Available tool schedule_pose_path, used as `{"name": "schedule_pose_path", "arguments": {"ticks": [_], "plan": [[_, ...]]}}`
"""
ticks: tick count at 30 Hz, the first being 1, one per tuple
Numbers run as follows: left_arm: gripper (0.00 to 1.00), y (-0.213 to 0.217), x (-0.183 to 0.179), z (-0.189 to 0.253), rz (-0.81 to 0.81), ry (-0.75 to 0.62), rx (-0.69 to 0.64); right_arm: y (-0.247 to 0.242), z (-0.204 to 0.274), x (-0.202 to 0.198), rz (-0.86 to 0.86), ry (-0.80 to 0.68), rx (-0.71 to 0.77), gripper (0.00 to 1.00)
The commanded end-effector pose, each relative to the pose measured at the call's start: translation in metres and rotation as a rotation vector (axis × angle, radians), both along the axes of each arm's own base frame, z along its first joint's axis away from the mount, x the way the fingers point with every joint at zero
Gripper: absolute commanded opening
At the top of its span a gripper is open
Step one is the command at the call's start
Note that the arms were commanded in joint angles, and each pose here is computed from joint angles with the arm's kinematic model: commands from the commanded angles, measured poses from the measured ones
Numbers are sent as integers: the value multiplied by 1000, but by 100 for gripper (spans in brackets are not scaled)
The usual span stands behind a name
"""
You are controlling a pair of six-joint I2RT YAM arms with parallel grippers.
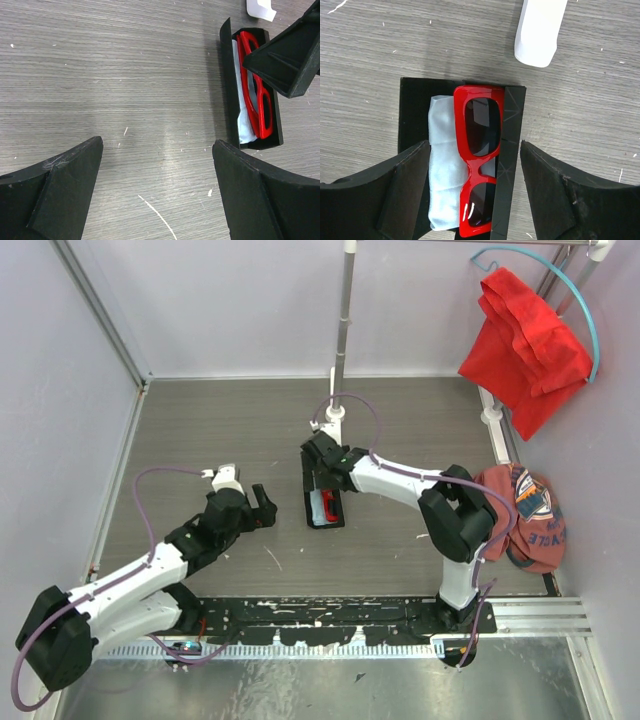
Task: Organize the sunglasses
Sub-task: Adjust the sunglasses in the sunglasses case.
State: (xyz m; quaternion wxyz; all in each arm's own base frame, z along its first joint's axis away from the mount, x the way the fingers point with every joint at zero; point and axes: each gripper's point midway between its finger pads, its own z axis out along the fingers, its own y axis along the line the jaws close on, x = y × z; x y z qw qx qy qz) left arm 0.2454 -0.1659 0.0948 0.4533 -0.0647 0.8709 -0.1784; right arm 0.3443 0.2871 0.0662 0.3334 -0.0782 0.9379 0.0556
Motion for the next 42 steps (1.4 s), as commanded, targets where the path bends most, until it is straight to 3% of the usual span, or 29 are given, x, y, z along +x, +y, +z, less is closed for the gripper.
{"name": "schedule_pose_path", "arguments": {"ticks": [1,42], "plan": [[98,-4,11,17,8,-51,-20,8,23,12,17,-48,93,78],[98,-11,18,15,1,-45,-16,-6,-17,20,25,43,134,78]]}}
